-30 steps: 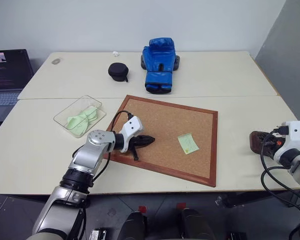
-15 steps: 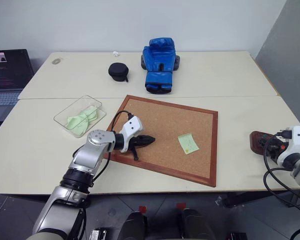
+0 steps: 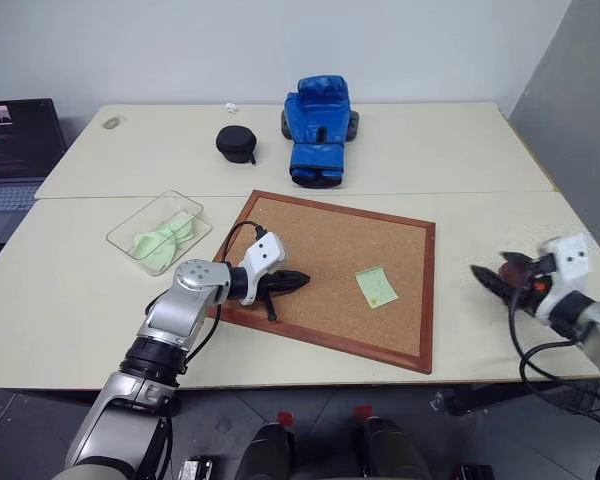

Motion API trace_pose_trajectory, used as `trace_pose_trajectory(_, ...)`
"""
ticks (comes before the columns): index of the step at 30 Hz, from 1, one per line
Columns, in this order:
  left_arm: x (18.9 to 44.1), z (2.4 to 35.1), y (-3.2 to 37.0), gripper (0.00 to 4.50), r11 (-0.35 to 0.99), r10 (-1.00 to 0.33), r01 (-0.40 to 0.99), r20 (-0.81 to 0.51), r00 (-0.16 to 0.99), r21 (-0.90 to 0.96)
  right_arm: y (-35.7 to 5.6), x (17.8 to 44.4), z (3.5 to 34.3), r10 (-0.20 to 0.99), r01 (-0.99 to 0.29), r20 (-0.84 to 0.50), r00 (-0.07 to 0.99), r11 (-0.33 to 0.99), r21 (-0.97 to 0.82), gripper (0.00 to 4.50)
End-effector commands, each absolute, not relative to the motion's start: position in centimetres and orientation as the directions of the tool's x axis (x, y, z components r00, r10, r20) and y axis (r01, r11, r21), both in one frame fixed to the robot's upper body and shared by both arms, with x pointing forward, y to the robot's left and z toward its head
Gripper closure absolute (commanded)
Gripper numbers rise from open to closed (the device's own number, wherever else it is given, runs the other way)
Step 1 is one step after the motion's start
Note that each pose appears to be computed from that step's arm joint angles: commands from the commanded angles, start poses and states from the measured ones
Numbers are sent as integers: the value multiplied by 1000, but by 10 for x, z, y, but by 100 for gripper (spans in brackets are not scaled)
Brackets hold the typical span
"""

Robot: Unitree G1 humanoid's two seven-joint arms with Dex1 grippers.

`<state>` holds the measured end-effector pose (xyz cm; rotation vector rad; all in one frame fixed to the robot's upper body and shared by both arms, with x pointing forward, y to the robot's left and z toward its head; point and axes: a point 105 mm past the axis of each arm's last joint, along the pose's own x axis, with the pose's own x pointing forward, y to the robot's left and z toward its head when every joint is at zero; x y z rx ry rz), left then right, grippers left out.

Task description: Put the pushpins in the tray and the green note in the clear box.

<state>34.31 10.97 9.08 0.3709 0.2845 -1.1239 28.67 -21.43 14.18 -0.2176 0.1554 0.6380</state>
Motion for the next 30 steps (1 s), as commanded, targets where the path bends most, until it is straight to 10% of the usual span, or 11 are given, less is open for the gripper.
trace_pose_trajectory(1,344,85,108,450,373,-808,916,-435,398,146,-159,269,143,773,-805,-228,593,556,-207,90)
trace_pose_trajectory(22,342,87,108,450,381,-805,912,-430,408,152,-97,299,90,870,-904,-243,428,417,-100,90)
trace_pose_trajectory(30,342,87,109,450,384,-804,911,-431,411,152,-104,301,89,866,-900,-247,435,422,-107,245)
